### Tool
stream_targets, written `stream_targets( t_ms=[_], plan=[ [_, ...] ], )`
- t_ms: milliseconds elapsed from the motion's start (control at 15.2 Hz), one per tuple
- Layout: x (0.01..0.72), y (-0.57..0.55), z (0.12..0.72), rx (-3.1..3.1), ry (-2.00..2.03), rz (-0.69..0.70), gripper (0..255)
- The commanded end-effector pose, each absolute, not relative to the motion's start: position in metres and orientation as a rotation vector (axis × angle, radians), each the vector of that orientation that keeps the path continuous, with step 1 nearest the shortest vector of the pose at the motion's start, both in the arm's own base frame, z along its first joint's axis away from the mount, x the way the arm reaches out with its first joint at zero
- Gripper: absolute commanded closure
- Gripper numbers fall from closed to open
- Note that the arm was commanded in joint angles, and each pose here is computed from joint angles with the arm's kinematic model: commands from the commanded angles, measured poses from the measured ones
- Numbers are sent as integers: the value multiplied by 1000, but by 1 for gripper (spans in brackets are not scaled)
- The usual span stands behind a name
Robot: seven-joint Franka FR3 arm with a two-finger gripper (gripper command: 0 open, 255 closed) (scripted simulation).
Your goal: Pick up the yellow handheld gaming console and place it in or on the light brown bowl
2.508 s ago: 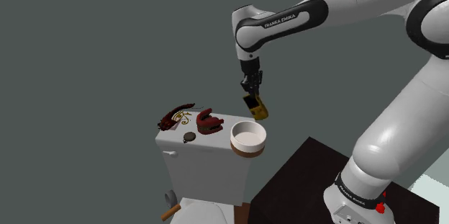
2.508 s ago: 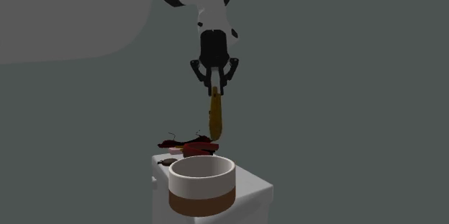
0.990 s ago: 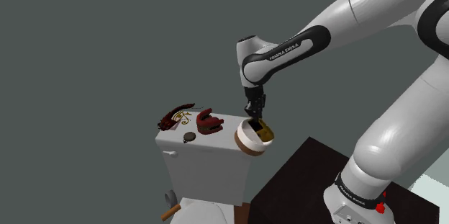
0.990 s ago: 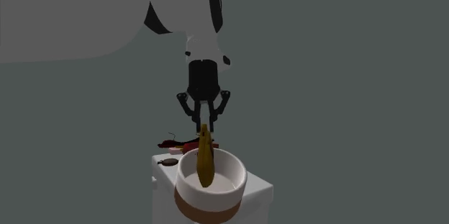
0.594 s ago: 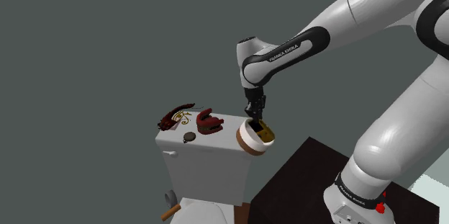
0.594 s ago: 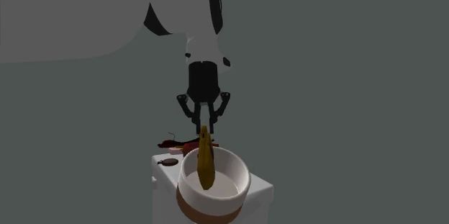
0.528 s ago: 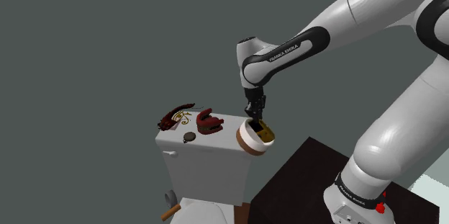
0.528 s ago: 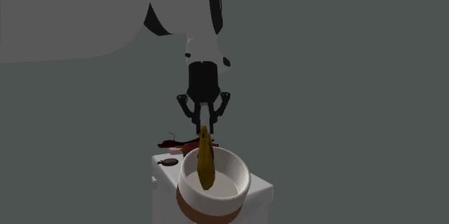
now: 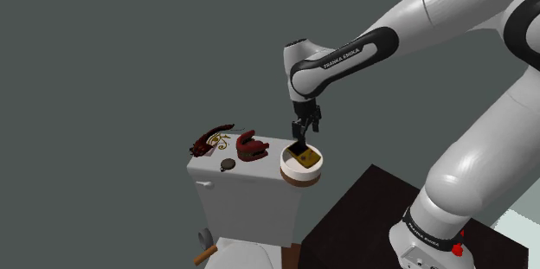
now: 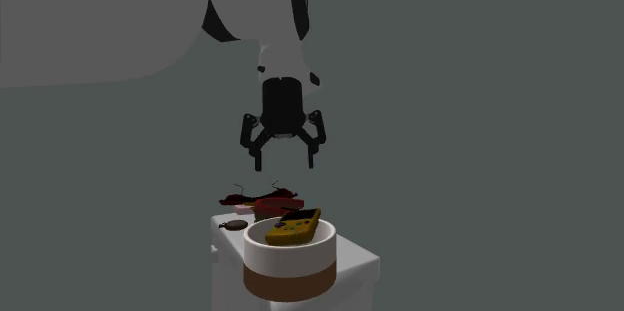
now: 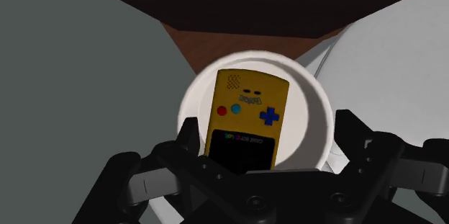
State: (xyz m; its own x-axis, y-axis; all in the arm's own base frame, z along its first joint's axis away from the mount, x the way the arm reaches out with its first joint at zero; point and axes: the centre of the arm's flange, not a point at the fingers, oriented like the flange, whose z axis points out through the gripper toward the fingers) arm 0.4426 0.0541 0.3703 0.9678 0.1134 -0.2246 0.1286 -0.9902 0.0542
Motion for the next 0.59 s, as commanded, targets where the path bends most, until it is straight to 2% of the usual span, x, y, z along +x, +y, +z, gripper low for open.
stream_targets(
  t_ms=[0,528],
  plan=[
    [447,57,393,3048,188,-344,0],
    [449,57,403,3048,188,-344,0]
  ],
)
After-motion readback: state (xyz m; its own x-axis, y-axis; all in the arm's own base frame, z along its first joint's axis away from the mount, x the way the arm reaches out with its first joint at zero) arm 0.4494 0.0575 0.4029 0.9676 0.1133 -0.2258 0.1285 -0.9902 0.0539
